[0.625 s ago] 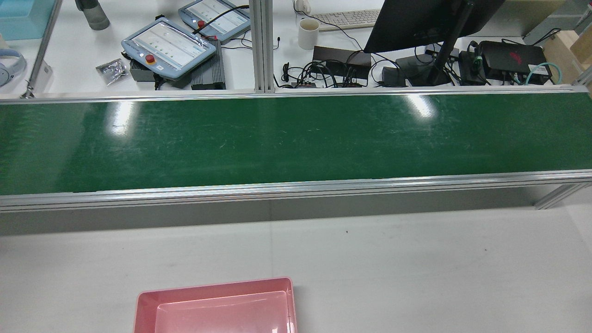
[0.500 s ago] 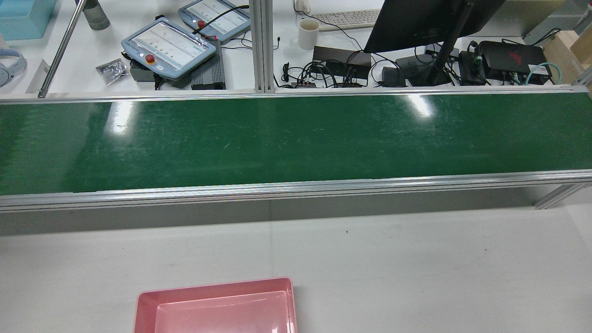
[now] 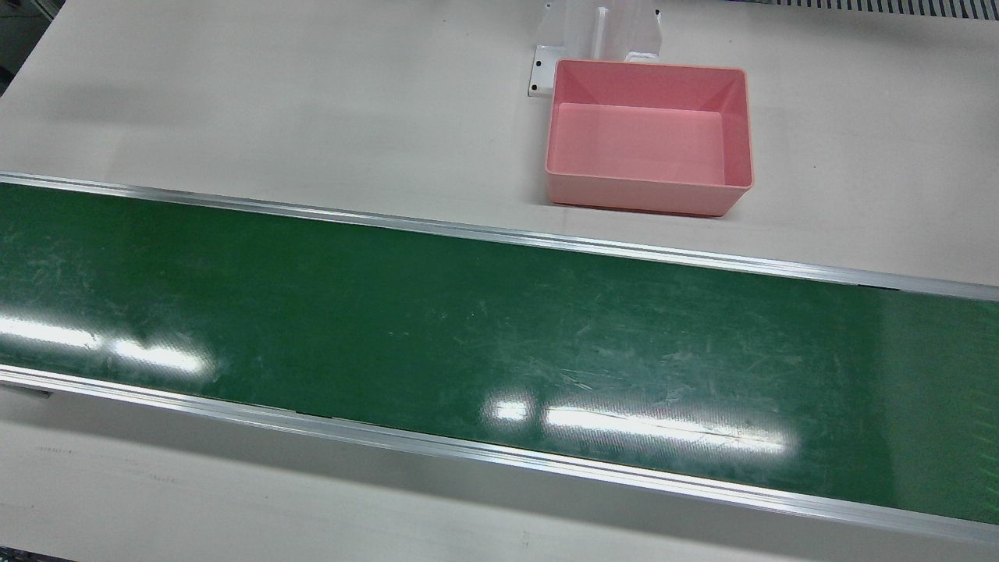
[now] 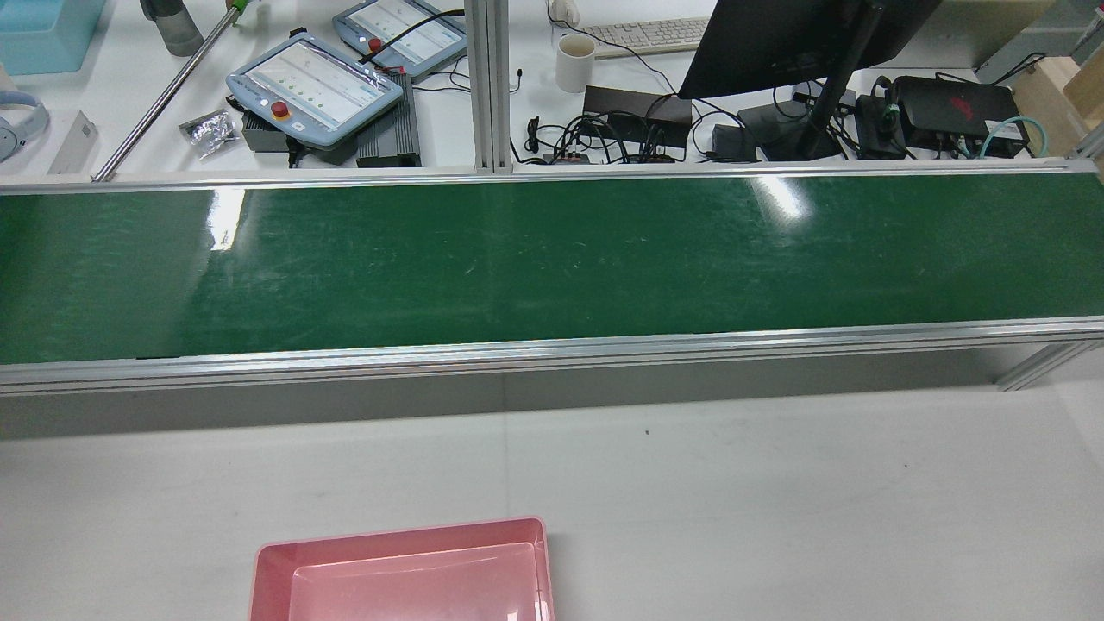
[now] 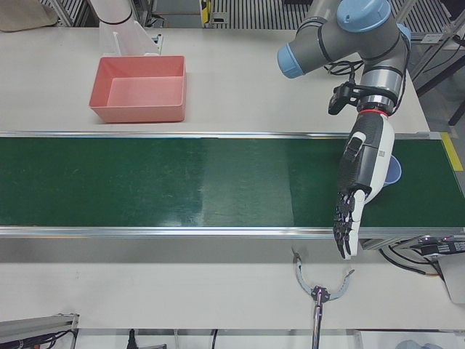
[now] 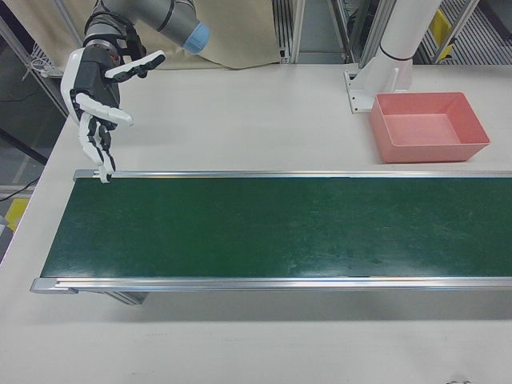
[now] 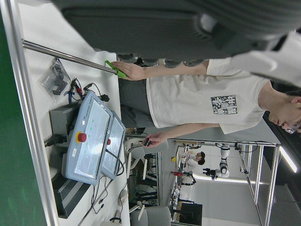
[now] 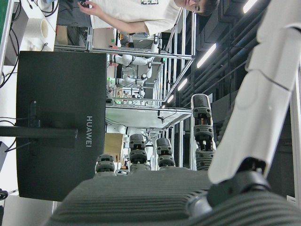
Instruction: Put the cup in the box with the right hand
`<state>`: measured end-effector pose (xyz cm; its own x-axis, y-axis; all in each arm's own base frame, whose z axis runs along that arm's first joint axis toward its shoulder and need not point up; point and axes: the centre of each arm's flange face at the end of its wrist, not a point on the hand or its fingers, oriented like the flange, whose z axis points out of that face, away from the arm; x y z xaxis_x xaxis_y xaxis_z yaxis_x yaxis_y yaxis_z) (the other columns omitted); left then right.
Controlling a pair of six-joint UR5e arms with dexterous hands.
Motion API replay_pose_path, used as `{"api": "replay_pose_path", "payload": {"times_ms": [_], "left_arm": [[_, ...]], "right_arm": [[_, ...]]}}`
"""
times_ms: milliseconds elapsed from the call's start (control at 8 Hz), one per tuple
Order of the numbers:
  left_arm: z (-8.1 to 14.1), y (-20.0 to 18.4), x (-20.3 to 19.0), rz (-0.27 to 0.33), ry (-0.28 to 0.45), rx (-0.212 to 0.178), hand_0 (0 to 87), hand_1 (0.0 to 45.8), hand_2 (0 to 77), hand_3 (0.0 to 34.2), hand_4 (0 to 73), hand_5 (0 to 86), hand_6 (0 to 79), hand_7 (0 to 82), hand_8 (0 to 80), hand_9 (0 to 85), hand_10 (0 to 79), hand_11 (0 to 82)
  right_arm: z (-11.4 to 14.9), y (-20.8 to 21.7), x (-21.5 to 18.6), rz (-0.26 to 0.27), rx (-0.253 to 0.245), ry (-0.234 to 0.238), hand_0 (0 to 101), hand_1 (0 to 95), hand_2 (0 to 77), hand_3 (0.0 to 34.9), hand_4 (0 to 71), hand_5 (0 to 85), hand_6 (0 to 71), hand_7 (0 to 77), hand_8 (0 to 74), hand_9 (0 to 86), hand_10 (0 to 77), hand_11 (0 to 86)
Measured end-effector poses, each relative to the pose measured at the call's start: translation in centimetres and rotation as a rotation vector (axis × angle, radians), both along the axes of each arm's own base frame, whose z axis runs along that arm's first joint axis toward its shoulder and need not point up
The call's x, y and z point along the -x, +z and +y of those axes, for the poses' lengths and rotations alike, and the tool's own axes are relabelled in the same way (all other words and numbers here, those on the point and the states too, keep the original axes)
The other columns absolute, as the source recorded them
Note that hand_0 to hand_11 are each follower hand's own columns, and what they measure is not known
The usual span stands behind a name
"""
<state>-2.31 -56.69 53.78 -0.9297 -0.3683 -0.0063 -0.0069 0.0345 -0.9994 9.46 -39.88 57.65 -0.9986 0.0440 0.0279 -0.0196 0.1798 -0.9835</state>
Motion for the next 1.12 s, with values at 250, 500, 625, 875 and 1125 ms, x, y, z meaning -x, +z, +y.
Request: {"api": "replay_pose_path", "payload": {"times_ms": [250, 500, 625, 875, 1125], "left_arm": [[0.0, 0.0, 0.0, 0.0, 0.0, 0.0, 0.0, 0.5, 0.0, 0.0, 0.0, 0.0, 0.0, 0.0, 0.0, 0.5, 0.0, 0.0], [-0.01, -0.01, -0.01, 0.001, 0.0, -0.001, 0.0, 0.5, 0.5, 0.0, 0.0, 0.0, 0.0, 0.0, 0.0, 0.5, 0.0, 0.0], [-0.01, -0.01, -0.01, 0.001, 0.001, -0.001, 0.0, 0.5, 0.0, 0.0, 0.0, 0.0, 0.0, 0.0, 0.0, 0.0, 0.0, 0.0], [-0.02, 0.01, 0.0, 0.0, 0.0, -0.001, 0.0, 0.5, 0.5, 0.0, 0.0, 0.0, 0.0, 0.0, 0.0, 0.0, 0.0, 0.0], [-0.02, -0.01, 0.0, 0.001, 0.0, -0.002, 0.0, 0.5, 0.5, 0.0, 0.0, 0.0, 0.0, 0.0, 0.0, 0.0, 0.0, 0.0]], "right_arm": [[1.05, -1.5, -0.05, -0.005, -0.023, -0.005, 54, 10.9, 0.5, 10.4, 21.3, 8.2, 3.3, 19.1, 12.5, 10.9, 3.8, 6.0], [0.82, -1.43, 0.06, -0.001, -0.023, -0.005, 54, 10.9, 0.5, 10.4, 19.1, 8.2, 3.8, 19.1, 12.5, 10.9, 3.8, 6.0], [0.69, -1.29, 0.05, 0.003, -0.021, -0.003, 53, 10.4, 0.5, 10.4, 19.1, 7.6, 3.3, 17.5, 12.5, 10.9, 3.8, 6.0], [0.83, -0.93, 0.05, 0.011, -0.012, -0.003, 53, 10.4, 0.5, 10.3, 19.1, 6.0, 3.8, 17.5, 12.5, 10.9, 3.8, 6.0], [0.85, -0.9, 0.18, 0.024, -0.01, -0.005, 52, 9.8, 0.5, 10.4, 19.1, 7.1, 3.8, 17.5, 12.5, 10.9, 3.8, 6.0]]}}
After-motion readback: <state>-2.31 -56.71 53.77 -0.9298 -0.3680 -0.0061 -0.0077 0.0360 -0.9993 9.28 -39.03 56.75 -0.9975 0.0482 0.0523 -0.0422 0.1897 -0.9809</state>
